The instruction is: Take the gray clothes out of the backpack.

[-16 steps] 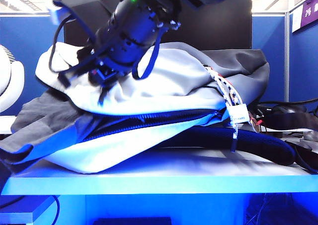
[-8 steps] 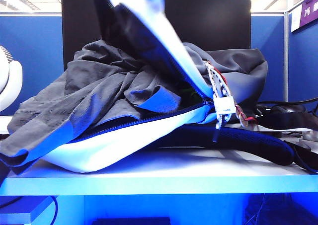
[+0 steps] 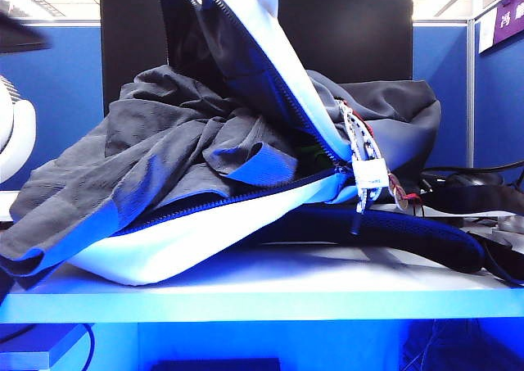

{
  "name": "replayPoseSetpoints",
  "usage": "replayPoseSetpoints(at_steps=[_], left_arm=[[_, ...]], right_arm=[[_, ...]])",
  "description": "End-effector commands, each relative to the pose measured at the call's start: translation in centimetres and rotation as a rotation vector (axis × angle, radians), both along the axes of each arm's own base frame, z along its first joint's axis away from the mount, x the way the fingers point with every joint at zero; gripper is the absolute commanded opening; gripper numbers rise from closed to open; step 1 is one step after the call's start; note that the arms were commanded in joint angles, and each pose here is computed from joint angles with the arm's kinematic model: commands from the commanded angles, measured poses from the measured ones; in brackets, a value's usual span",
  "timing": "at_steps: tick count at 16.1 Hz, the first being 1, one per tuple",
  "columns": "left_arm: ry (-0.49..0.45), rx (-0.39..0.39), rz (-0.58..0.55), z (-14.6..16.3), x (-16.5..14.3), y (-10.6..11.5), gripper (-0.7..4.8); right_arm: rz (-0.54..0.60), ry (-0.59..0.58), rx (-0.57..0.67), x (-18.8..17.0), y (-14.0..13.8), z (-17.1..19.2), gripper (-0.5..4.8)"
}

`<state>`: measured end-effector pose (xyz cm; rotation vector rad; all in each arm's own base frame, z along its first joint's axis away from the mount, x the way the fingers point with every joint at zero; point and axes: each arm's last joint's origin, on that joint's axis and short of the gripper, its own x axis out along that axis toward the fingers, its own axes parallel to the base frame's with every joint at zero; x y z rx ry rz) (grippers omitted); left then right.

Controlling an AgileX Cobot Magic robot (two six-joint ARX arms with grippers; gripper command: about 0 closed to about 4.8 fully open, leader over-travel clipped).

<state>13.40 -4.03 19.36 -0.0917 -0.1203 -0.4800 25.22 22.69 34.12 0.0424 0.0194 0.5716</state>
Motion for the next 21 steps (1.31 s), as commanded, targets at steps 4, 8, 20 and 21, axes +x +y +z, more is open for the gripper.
replayPoseSetpoints(at_steps=[4, 8, 20, 21], left_arm=[[0.102, 0.043, -0.146, 3.1, 10.5, -3.1, 4.79], [0.163, 0.059, -0.203, 2.3, 15.2, -4.4, 4.79], [0.381, 0.113, -0.359, -2.9, 21.7, -11.6, -0.05], [0.398, 0.114, -0.345, -2.7, 21.8, -10.8, -0.05]], right_arm=[[0.022, -0.079, 0.09, -0.8, -0.7, 2.4, -0.06], [0.023, -0.082, 0.093, -1.3, -1.0, 2.9, -0.06], [0.064, 0.001, 0.032, -1.3, -0.9, 1.9, -0.06], [0.06, 0.0, 0.033, -1.2, -1.1, 2.0, -0.06]])
